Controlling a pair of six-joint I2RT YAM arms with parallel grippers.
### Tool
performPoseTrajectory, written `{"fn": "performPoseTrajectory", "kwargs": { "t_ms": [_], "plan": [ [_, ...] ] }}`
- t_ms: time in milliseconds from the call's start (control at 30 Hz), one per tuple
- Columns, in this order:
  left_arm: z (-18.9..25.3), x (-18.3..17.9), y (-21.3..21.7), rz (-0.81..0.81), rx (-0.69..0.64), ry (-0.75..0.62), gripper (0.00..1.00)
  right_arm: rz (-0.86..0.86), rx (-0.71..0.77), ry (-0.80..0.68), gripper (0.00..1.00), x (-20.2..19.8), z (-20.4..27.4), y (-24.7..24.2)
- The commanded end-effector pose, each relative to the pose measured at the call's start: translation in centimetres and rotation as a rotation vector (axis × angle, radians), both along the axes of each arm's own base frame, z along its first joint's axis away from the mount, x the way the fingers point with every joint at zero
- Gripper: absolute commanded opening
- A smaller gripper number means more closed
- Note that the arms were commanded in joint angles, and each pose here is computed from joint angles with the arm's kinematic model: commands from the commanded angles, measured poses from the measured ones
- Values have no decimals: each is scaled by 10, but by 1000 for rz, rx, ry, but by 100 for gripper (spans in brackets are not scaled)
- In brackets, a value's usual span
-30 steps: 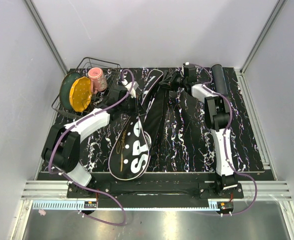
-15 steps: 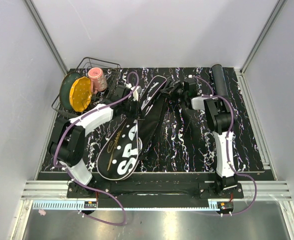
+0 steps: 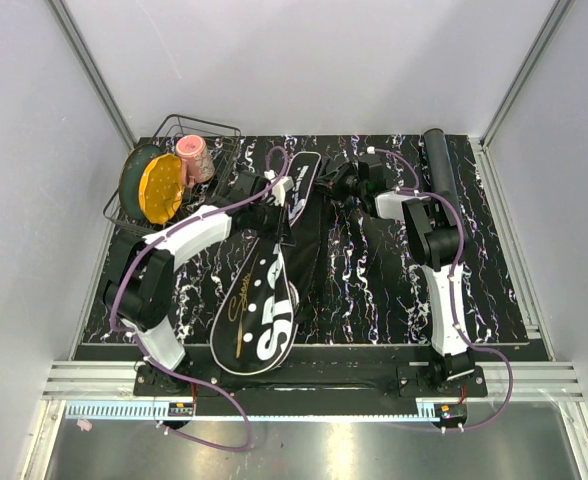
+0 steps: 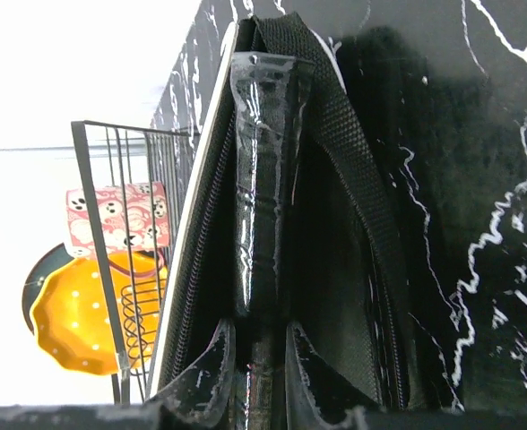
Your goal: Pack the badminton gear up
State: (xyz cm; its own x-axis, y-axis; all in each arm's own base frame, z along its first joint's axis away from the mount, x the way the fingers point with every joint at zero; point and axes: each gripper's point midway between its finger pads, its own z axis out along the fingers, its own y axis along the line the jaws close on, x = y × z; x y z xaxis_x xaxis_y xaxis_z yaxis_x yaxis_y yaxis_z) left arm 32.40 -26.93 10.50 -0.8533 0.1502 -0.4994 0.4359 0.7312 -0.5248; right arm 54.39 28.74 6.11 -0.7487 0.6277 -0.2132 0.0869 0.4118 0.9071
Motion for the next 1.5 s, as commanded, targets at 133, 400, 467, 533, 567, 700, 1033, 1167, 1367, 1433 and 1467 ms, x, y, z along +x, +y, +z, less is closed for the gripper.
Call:
{"fn": "performPoseTrajectory", "kwargs": {
  "t_ms": [133,400,467,533,567,700,1033,1167,1367,1433,1467],
  "plan": [
    [73,49,-16,4,-167,-257,0,232,-90,1,53,-68,41,16],
    [77,51,-10,21,-183,-246,0,230,-309,30,84,-128,53,-53],
    [78,51,-9,21,-191,-238,0,198,-301,60,86,-138,57,-58],
    [82,50,-10,15,-203,-238,0,165,-272,150,86,-153,39,-62],
    [84,49,-11,13,-209,-242,0,117,-210,215,86,-159,28,-60],
    [85,45,-12,1,-220,-240,0,56,-23,229,80,-160,24,-47],
    [95,37,-17,-34,-266,-234,0,5,-11,297,69,-166,1,-23],
    [99,35,-17,-46,-278,-239,0,-3,3,313,65,-169,-6,-3],
    [102,31,-20,-65,-292,-234,0,-52,-26,300,48,-164,-6,-2],
    [100,33,-18,-57,-273,-239,0,-66,-41,296,33,-165,-2,-5],
    [98,34,-15,-47,-253,-231,0,-82,-48,274,27,-164,8,-8]
  ]
}}
